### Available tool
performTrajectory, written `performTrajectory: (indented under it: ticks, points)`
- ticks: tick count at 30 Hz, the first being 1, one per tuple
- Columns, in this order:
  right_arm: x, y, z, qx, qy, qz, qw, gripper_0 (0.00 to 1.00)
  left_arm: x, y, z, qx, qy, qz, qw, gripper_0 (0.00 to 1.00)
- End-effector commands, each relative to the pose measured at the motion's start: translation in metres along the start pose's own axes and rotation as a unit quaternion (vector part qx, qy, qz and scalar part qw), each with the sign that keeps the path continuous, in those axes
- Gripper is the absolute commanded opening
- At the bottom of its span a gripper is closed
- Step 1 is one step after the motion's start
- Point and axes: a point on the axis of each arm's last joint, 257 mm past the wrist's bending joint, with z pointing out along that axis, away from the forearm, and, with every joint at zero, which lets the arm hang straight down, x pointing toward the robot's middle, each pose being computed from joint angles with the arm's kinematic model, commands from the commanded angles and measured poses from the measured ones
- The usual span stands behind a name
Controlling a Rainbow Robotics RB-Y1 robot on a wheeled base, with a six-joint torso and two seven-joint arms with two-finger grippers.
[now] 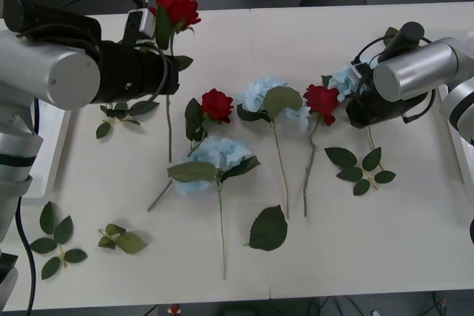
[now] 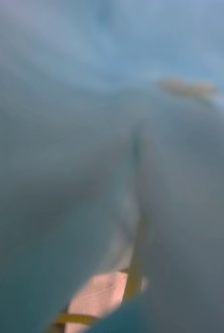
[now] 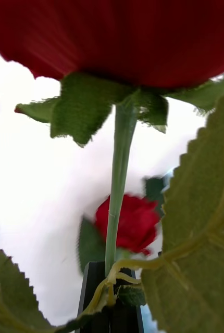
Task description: Place the red flowers into the right box and the blue flowers into the left box. If a person shows an open palm, hand one flower to the person first, then continue sorting.
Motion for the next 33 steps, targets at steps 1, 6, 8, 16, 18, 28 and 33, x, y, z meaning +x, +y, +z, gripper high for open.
performTrajectory:
  ticks: [1,6,8,16,18,28,33]
  points:
    - [-0.011,0.010,0.000,-0.005,-0.013,0.019,1.000,0.00,-0.064,-0.050,-0.043,0.054,-0.085,-0.067,0.993,0.00]
    - [-0.013,0.009,0.001,-0.006,-0.015,0.024,1.000,0.00,-0.069,-0.091,-0.062,0.090,-0.124,-0.132,0.979,0.00]
    - [-0.013,0.009,0.000,-0.007,-0.015,0.025,1.000,0.00,-0.070,-0.109,-0.064,0.105,-0.138,-0.152,0.973,0.00]
    - [-0.042,-0.009,-0.047,-0.067,-0.029,0.059,0.996,0.00,-0.073,-0.170,-0.052,0.165,-0.202,-0.205,0.943,0.00]
    - [-0.054,-0.022,-0.079,-0.106,-0.044,0.059,0.992,0.00,-0.072,-0.187,-0.049,0.175,-0.221,-0.194,0.940,0.00]
    - [-0.025,-0.065,-0.104,-0.119,-0.018,0.053,0.991,0.00,-0.071,-0.252,-0.041,0.200,-0.283,-0.146,0.926,0.00]
    - [-0.018,-0.063,-0.089,-0.118,-0.015,0.059,0.991,0.00,-0.071,-0.262,-0.039,0.191,-0.297,-0.134,0.926,0.00]
